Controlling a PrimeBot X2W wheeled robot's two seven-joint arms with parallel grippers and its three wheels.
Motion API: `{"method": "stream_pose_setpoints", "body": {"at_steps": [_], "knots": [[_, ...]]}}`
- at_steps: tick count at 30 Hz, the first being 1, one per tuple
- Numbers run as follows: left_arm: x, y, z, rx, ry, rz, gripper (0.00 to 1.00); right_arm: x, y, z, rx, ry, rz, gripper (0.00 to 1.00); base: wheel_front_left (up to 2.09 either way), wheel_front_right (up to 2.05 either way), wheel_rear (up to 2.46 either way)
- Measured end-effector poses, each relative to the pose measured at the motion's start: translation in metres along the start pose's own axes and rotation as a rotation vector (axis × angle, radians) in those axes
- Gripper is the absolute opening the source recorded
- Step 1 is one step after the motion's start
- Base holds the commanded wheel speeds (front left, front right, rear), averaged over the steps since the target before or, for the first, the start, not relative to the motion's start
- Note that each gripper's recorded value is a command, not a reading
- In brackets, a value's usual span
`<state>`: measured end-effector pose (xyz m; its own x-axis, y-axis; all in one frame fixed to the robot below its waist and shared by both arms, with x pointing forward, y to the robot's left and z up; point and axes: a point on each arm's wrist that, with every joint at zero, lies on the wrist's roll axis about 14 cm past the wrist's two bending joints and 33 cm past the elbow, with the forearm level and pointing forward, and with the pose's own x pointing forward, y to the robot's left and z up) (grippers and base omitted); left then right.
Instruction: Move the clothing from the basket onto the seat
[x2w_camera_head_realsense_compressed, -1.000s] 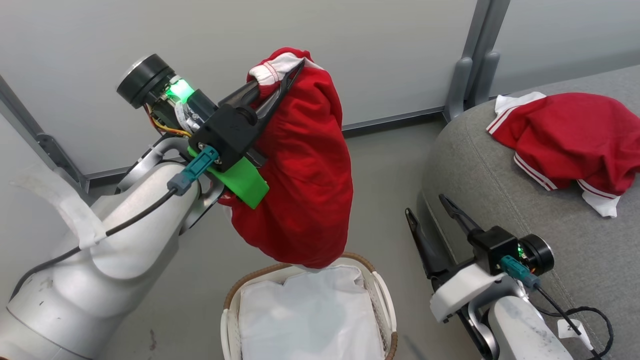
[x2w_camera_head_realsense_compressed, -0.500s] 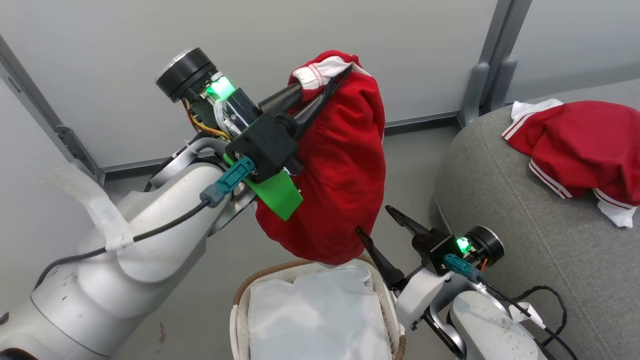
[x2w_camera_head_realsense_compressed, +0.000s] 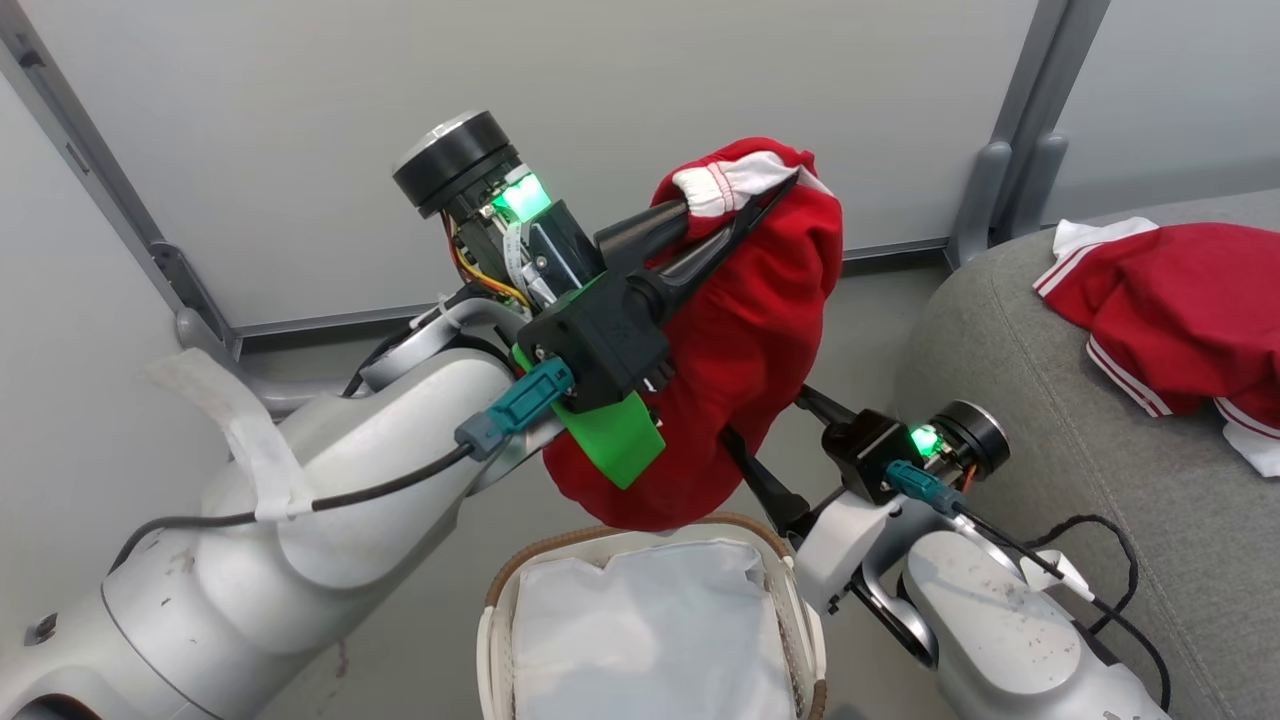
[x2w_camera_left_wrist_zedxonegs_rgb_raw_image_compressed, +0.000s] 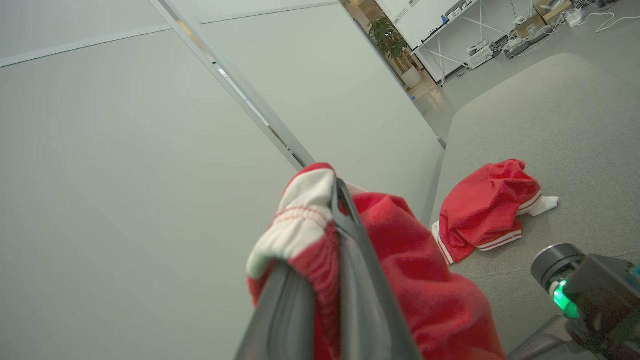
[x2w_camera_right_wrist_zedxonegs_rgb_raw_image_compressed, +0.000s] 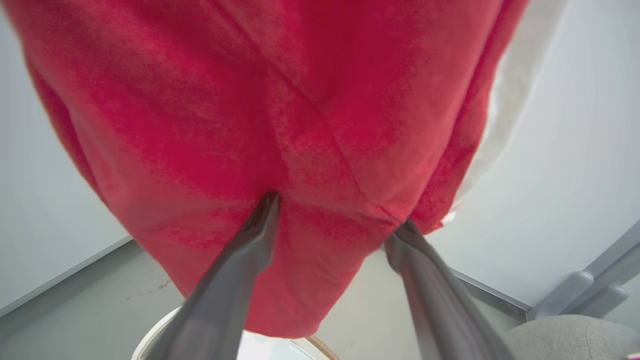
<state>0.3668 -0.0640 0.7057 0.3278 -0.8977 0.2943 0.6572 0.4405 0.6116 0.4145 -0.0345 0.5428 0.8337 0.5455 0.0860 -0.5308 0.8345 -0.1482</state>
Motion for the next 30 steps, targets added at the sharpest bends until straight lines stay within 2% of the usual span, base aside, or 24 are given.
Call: {"method": "stream_pose_setpoints", "body": {"at_steps": [6, 7, 9, 10, 12, 22, 24, 25, 27, 28, 30], "knots": [[-0.001, -0.004, -0.001, -0.022, 0.004, -0.007, 0.0, 0.013, 0.018, 0.023, -0.03, -0.062, 0.077, 1.0, 0.0, 0.0, 0.0], [-0.002, -0.004, -0.002, -0.026, 0.008, -0.005, 0.0, 0.015, 0.02, 0.027, -0.029, -0.071, 0.083, 0.96, 0.0, 0.0, 0.0], [-0.004, -0.002, -0.005, -0.051, 0.016, 0.009, 0.0, 0.018, 0.024, 0.034, -0.031, -0.091, 0.098, 0.4, 0.0, 0.0, 0.0], [-0.005, -0.001, -0.006, -0.056, 0.019, 0.014, 0.0, 0.02, 0.025, 0.036, -0.03, -0.099, 0.099, 0.29, 0.0, 0.0, 0.0], [-0.008, 0.002, -0.013, -0.076, 0.035, 0.033, 0.0, 0.022, 0.027, 0.042, -0.025, -0.118, 0.102, 0.0, 0.0, 0.0, 0.0], [-0.035, 0.016, -0.051, -0.202, 0.112, 0.172, 0.0, 0.021, 0.012, 0.047, 0.011, -0.148, 0.038, 0.0, 0.0, 0.0, 0.0], [-0.042, 0.018, -0.059, -0.246, 0.123, 0.216, 0.24, 0.018, 0.003, 0.048, 0.021, -0.155, 0.009, 0.0, 0.0, 0.0, 0.0], [-0.045, 0.018, -0.062, -0.27, 0.126, 0.236, 0.4, 0.018, 0.0, 0.048, 0.022, -0.157, -0.002, 0.0, 0.0, 0.0, 0.0], [-0.052, 0.016, -0.072, -0.319, 0.14, 0.278, 0.97, 0.015, -0.009, 0.048, 0.03, -0.161, -0.035, 0.0, 0.0, 0.0, 0.0], [-0.055, 0.014, -0.076, -0.337, 0.15, 0.292, 1.0, 0.013, -0.013, 0.047, 0.035, -0.16, -0.049, 0.0, 0.0, 0.0, 0.0], [-0.063, 0.008, -0.088, -0.384, 0.172, 0.328, 1.0, 0.01, -0.023, 0.046, 0.039, -0.162, -0.08, 0.0, 0.0, 0.0, 0.0]]}}
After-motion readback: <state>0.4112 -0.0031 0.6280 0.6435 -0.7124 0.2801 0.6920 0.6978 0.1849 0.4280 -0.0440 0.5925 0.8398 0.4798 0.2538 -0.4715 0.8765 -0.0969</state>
